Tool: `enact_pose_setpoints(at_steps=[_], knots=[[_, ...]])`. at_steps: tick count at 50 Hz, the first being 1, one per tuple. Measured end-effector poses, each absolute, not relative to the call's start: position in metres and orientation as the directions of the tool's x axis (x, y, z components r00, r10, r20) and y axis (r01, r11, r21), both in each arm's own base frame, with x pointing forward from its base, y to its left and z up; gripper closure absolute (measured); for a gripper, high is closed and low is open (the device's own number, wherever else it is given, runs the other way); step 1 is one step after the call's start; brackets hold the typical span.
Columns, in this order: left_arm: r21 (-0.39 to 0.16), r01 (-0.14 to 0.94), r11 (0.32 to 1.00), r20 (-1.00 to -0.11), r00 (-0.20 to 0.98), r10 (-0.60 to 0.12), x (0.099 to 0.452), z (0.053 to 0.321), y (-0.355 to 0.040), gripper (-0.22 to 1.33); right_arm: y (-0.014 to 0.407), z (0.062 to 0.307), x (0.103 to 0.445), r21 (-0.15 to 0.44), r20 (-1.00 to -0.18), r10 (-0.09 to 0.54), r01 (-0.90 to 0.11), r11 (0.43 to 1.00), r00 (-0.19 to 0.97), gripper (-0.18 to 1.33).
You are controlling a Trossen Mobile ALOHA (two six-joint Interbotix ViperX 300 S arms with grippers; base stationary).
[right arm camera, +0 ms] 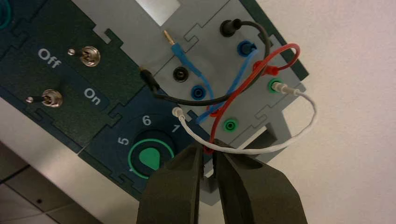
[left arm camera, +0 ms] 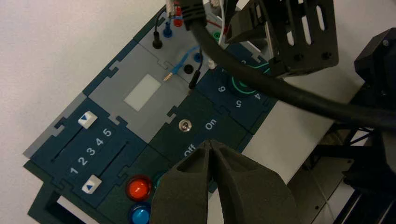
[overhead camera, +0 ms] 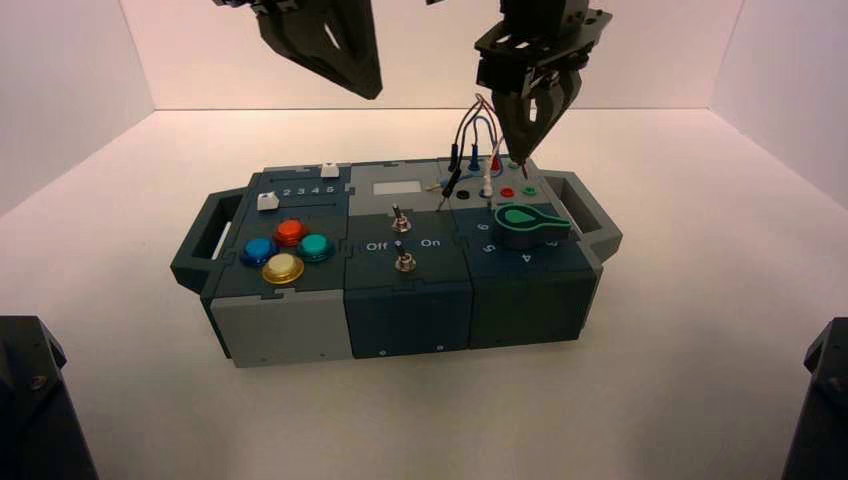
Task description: Insert the red wire.
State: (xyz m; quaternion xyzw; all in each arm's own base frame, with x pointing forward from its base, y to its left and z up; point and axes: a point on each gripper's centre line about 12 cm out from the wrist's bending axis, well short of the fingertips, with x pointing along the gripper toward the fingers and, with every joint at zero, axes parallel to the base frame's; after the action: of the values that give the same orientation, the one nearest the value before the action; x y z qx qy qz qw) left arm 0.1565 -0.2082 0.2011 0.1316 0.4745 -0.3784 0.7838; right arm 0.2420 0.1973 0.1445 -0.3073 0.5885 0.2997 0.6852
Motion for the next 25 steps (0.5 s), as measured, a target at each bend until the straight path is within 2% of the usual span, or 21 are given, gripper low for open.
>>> enact_pose_setpoints(at_steps=[25], knots=[[-0.194,0.691,0.696,-0.841,0.248,-0.481,0.1518,0.1982,-0.2183,1.27,0.2021,0.1428,0.2418,-0.054,-0.986,0.089,-0.767,0.640,0.143,1.06]])
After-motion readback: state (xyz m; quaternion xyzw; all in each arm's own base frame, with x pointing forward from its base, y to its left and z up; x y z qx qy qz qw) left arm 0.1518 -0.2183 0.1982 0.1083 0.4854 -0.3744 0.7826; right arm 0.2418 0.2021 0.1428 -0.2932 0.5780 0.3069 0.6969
